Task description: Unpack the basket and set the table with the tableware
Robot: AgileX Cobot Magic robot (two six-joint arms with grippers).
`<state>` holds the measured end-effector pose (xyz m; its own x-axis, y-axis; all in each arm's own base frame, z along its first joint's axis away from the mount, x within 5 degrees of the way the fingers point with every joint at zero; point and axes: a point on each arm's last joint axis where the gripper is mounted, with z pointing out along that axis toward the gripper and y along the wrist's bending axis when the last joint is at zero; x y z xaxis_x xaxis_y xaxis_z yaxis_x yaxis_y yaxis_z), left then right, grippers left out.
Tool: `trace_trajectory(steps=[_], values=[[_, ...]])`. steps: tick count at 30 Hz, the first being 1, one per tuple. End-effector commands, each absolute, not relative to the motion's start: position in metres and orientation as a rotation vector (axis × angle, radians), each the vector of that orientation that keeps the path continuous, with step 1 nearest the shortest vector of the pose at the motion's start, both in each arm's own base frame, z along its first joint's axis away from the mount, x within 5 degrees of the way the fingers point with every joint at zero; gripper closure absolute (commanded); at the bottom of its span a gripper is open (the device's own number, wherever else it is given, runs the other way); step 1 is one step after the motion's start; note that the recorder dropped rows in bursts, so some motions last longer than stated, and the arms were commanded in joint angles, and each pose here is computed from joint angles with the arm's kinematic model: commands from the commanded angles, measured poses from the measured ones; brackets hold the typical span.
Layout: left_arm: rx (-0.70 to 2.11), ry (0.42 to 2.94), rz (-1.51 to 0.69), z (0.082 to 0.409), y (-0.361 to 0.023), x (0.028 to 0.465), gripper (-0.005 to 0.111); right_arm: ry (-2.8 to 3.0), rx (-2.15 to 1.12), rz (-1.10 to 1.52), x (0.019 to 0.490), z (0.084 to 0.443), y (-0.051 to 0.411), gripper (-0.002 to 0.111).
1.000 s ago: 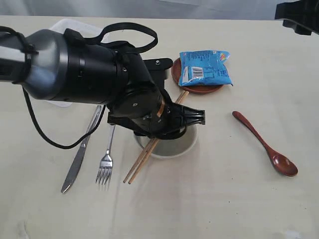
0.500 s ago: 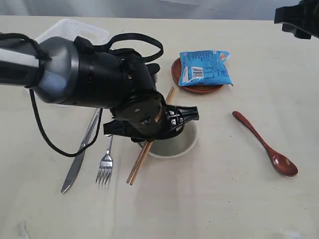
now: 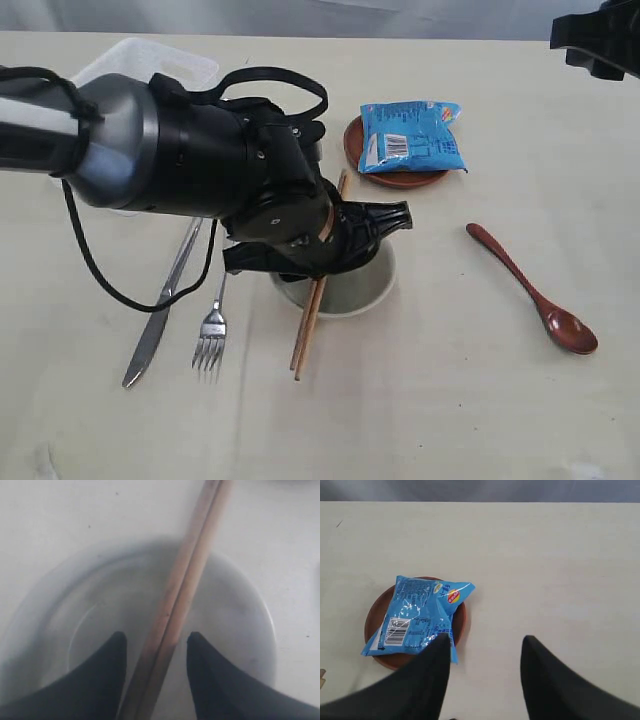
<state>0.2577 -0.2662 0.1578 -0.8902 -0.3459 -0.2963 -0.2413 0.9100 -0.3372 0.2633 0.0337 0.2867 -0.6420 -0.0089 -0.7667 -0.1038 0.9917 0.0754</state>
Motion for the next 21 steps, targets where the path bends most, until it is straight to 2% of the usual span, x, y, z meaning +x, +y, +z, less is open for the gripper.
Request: trace_trajectory(steps=[1,14,21], values=[[-0.47,2.68,-0.486,0.1596,-0.2709,0.2611,0.069,2.261,-0.077,0.134,0.2618,0.2885,0.0317,0.064],[-0.648,2.633,-0.386,0.157,-0.2623,0.2638,0.069,2.283,-0.082,0.133,0.2605,0.2869,0.0318,0.064],[-0.624,2.626,-0.391,0.1575,-0.2628,0.2647,0.068,2.288,-0.083,0.133,0.2602,0.2865,0.0318,0.064]])
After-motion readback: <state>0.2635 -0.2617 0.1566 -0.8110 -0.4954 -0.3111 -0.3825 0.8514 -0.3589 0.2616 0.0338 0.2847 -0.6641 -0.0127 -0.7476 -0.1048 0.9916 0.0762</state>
